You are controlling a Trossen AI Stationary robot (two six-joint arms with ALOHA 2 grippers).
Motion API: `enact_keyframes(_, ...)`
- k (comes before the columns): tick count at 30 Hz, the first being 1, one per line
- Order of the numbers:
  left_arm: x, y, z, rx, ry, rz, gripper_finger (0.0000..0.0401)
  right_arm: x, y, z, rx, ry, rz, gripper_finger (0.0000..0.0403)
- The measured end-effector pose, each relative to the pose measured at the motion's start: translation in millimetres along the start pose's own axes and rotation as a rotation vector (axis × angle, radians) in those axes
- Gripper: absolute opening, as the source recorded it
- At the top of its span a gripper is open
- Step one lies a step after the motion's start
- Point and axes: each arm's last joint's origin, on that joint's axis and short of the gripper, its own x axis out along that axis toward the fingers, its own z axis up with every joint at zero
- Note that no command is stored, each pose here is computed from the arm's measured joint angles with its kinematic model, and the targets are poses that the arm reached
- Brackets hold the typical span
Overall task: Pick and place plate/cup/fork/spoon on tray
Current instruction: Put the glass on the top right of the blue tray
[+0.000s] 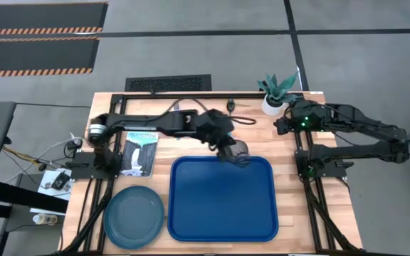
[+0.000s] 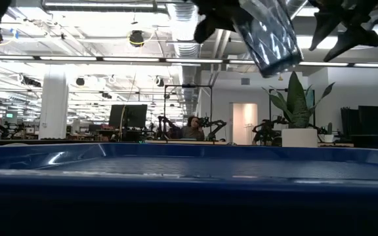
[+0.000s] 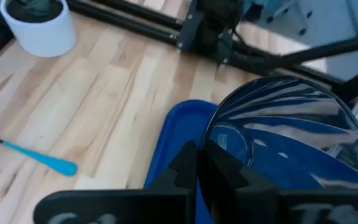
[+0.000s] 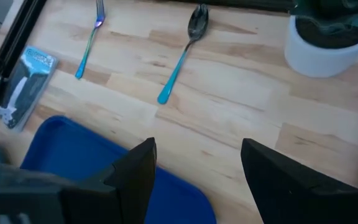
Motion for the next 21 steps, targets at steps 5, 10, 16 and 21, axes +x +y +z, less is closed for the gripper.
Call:
enact_keyframes(5,35,-9,13,0.043,0.084,0.016,0.0,0,-1,0,-0.011,0.005,-0.006,0.026)
enact_keyframes(10,70,-9,18,0.041,0.125,0.03,0.0,0,-2,-2,-0.018,0.02,-0.021,0.026)
enact_keyframes(16,105,-6,-5,0.018,0.187,0.034,0.0,0,-4,-4,-0.028,0.037,-0.039,0.026)
enact_keyframes(21,117,-9,-15,0.046,0.217,0.077,0.0,-1,-4,-4,-0.028,0.036,-0.039,0.026)
